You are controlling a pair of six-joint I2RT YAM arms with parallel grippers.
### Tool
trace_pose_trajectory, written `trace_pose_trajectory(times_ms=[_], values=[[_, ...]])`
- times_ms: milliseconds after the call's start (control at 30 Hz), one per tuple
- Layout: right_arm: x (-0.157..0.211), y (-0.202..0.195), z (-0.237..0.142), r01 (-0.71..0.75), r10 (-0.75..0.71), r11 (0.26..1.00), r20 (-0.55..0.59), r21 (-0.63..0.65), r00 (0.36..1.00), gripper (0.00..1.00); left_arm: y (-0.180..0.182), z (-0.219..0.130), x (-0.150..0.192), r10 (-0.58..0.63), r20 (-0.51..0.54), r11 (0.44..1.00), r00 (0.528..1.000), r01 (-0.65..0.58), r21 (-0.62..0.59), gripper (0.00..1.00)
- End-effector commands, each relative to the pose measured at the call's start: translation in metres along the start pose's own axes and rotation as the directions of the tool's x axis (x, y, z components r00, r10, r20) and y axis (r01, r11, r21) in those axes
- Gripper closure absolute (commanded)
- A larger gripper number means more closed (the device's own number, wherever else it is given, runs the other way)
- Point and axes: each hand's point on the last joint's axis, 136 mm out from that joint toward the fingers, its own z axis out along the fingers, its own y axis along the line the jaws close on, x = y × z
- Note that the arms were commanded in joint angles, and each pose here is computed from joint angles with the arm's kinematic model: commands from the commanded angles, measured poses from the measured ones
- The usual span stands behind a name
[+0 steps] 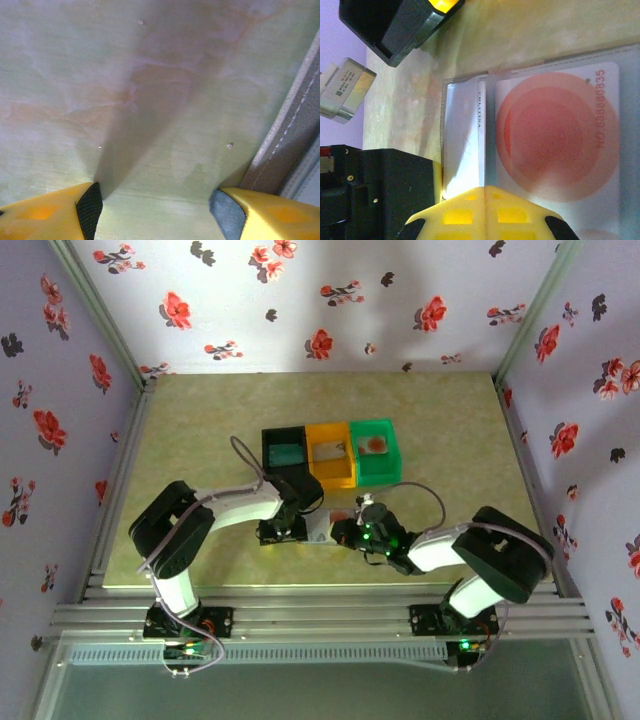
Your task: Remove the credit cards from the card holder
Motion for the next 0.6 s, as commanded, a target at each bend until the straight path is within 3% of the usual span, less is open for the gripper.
trace_pose_trajectory(times_ms=[0, 367, 567], values=[[-0.002, -0.009, -0.008, 0.034, -0.035, 0.998, 0.007, 0.049, 0.999, 1.00, -0.022, 0.057, 0.052, 0.052, -0.186, 0.997, 0.981, -0.040, 0.069, 0.32], [-0.014, -0.009, -0.041, 0.092, -0.097, 0.991, 0.053, 0.102, 0.994, 1.00, -0.025, 0.057, 0.053, 0.055, -0.193, 0.996, 0.980, -0.040, 0.081, 0.32], [-0.021, -0.004, -0.064, 0.126, -0.135, 0.986, 0.078, 0.110, 0.988, 1.00, -0.019, 0.032, 0.039, 0.058, -0.158, 0.992, 0.986, -0.039, 0.121, 0.32]])
